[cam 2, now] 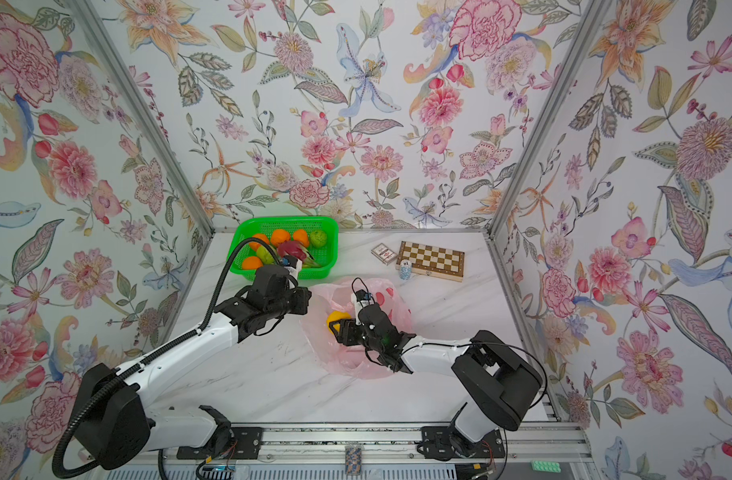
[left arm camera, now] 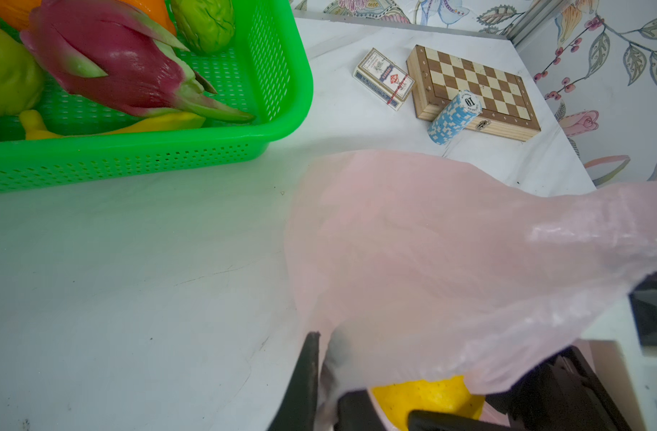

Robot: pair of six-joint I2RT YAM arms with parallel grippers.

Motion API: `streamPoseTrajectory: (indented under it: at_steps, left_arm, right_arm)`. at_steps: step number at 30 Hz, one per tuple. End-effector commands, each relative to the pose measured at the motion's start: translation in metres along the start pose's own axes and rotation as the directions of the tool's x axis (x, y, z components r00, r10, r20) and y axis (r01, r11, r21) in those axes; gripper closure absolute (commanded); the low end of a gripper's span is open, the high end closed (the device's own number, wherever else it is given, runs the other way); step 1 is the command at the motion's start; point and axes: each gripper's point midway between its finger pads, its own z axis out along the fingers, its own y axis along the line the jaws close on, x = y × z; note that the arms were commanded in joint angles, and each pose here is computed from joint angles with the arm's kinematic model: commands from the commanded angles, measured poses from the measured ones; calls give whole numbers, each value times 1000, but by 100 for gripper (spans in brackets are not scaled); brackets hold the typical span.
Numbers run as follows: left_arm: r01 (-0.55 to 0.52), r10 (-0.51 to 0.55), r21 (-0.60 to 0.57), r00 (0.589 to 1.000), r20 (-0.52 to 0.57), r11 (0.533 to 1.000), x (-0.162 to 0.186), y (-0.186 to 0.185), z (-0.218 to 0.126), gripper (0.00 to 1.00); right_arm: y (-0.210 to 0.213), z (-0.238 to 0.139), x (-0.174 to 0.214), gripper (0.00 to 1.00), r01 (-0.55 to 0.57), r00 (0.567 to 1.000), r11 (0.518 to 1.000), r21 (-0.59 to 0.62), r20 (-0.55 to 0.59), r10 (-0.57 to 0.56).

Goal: Untie the knot of the plastic bag and take out the fruit
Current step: 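Hold the bag edge with the left gripper while the right grasps the yellow pear, then lift the yellow pear out with the right gripper and pass it to the left gripper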

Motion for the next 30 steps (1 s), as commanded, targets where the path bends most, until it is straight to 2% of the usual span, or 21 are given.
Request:
streamPoseTrajectory:
  at_steps: [1,8,17,18,21,23,30]
  left_arm:
    - [20,-20,-5,999,45,1000,-20,2,4,88]
    - [26,-25,-8,998,66,1000,-36,0,13,86]
    - [24,-23,-24,997,76,999,-45,4,12,82]
    - [27,-24,-27,997,80,999,-46,5,9,79]
    - [36,-34,-26,995,98,999,-50,6,0,57]
    - [41,-39,-13,993,116,999,-54,3,-8,47]
    - [70,-90,104,976,199,992,-79,-19,-44,24]
  right_arm:
    - [24,-9,-3,56,27,1000,995,-98,9,-26]
    - [54,-27,-5,57,94,995,975,-202,31,-90]
    - [69,-47,-29,57,131,985,967,-220,135,-103]
    - [71,-51,-33,57,133,983,966,-222,150,-101]
    - [74,-65,-45,57,134,975,968,-213,201,-90]
    - [75,-75,-56,57,136,967,970,-200,239,-86]
    - [76,-102,-95,58,93,951,975,-204,307,-27]
